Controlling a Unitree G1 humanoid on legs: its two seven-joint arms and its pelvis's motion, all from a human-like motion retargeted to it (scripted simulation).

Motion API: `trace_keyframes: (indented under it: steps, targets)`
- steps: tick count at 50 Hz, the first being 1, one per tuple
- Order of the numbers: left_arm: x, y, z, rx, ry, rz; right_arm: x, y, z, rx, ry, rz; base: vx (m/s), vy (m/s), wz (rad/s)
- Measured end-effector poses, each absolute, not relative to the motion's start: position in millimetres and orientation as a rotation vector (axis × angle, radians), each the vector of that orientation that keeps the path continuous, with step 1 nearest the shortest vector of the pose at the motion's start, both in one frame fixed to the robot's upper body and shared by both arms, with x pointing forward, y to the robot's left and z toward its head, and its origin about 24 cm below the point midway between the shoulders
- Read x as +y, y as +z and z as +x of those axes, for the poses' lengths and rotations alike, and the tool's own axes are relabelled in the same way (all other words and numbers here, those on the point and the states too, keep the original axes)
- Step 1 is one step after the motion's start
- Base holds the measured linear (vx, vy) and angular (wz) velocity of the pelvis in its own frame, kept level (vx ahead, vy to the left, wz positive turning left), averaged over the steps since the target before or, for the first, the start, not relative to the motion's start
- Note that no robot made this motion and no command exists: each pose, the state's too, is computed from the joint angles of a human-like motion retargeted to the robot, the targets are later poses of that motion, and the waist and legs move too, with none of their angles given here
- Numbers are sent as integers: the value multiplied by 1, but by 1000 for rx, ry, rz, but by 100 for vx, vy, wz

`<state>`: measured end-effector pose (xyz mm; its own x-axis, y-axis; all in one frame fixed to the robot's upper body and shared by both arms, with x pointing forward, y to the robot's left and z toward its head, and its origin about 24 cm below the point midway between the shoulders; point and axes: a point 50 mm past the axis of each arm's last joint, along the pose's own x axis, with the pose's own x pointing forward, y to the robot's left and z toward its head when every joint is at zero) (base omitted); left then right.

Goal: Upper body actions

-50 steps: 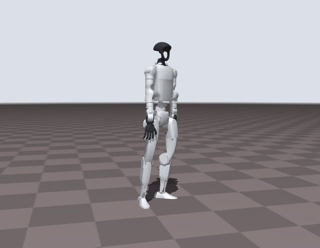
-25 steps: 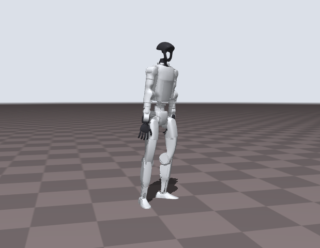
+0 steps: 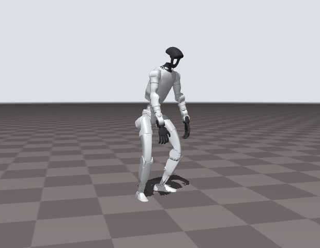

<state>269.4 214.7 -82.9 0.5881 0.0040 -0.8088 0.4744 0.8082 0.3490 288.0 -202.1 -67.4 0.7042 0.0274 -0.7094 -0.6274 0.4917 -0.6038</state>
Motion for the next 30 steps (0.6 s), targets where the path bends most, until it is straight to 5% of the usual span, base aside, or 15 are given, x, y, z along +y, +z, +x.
trace_keyframes:
  steps: [30]
  targets:
    - [211, -124, 208, 1057, -362, 561, -233, -121, 205, 942, 306, -1011, 0, 0, -1]
